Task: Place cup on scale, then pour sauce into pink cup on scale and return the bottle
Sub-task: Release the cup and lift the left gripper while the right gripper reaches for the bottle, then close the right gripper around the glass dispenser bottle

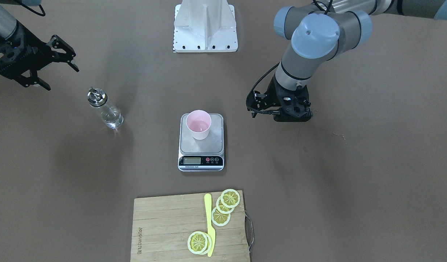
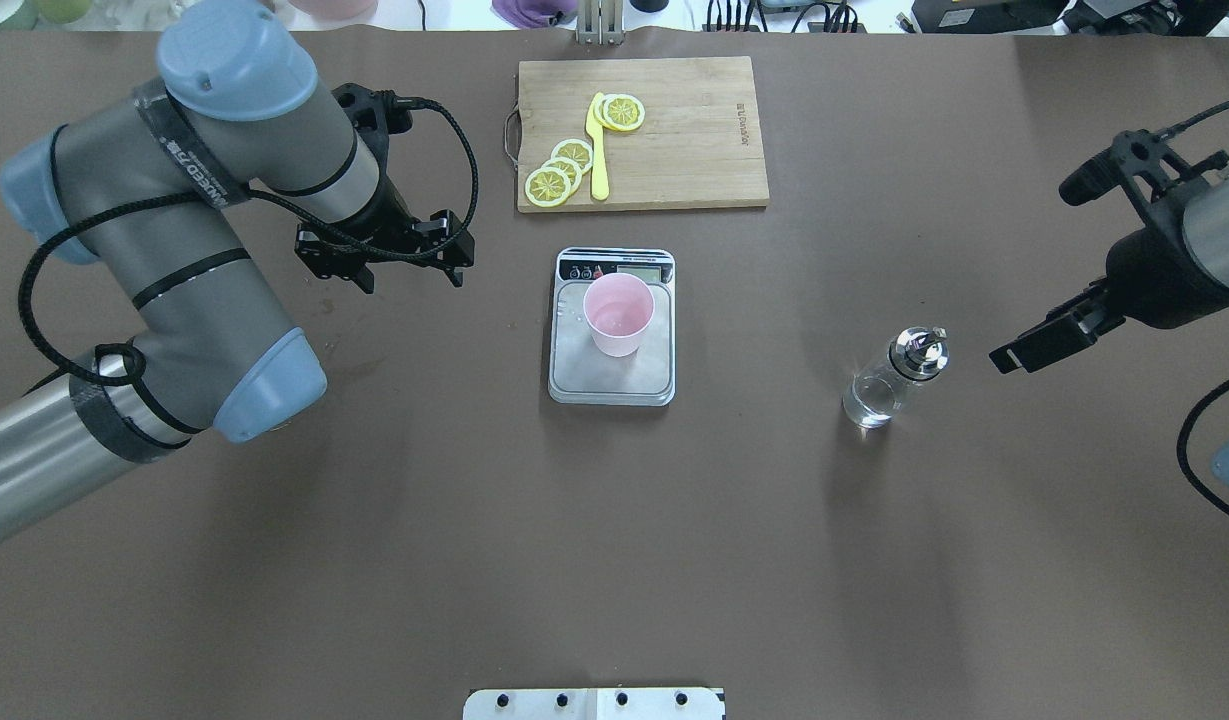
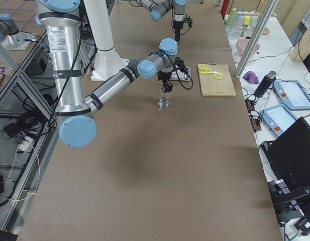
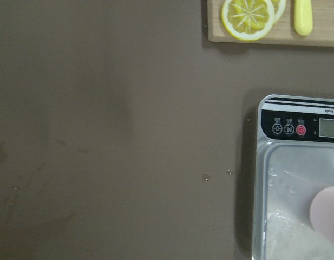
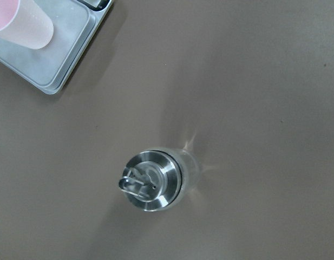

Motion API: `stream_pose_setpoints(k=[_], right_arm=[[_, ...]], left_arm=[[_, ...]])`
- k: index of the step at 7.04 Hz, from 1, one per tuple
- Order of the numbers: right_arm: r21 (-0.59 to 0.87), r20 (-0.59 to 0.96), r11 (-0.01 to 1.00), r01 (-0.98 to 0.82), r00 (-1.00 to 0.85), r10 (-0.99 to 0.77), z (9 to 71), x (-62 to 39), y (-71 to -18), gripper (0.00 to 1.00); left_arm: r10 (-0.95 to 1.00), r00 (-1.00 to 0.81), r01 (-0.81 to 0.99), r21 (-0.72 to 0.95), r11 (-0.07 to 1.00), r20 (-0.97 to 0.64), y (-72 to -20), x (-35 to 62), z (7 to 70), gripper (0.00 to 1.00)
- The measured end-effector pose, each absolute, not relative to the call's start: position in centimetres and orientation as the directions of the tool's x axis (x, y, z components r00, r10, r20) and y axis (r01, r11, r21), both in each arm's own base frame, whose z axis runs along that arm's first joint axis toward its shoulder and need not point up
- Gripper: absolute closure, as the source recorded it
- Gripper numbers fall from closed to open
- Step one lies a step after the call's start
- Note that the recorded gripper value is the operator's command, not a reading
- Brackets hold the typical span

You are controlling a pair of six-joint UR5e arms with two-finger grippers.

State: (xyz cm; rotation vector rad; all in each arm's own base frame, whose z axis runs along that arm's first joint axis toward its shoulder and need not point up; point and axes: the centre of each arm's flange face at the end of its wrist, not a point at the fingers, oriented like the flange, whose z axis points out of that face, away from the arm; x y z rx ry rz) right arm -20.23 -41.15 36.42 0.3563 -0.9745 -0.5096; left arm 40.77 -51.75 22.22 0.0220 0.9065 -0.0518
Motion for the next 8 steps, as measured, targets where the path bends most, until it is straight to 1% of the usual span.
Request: stream_pose_setpoints(k=[1,2,4,5,6,8], right_arm=[[0.565,0.679,0.802,0.195,0.442,-0.586,38.4,-20.0,-40.6,0.1],[0.608,0.688,0.784,0.124,0.41,-0.599,40.6,-20.2,-40.6,0.18],[0.693,0.684,0.721,-0.023,0.337,-0.647,47.2,-21.6,-41.3,0.17],[0.708,0.69,0.699,-0.099,0.305,-0.656,49.5,-22.5,-41.8,0.16],[0.712,0.696,0.685,-0.153,0.281,-0.661,49.7,-23.2,-42.5,0.07],[0.747,0.665,0.625,-0.226,0.262,-0.7,49.3,-23.8,-42.3,0.08]], left_arm=[[-0.043,0.616,0.066,-0.002,0.998,-0.786,-52.0,39.8,22.4,0.03],[-0.05,0.617,0.077,-0.003,0.997,-0.786,-52.1,38.8,22.8,0.03],[-0.064,0.623,0.09,-0.011,0.996,-0.779,-52.3,37.9,23.3,0.03],[-0.07,0.628,0.091,-0.016,0.996,-0.775,-52.2,37.8,23.3,0.03],[-0.071,0.629,0.092,-0.017,0.996,-0.774,-52.2,37.7,23.2,0.03],[-0.072,0.628,0.093,-0.017,0.996,-0.775,-52.1,37.5,23.1,0.03]])
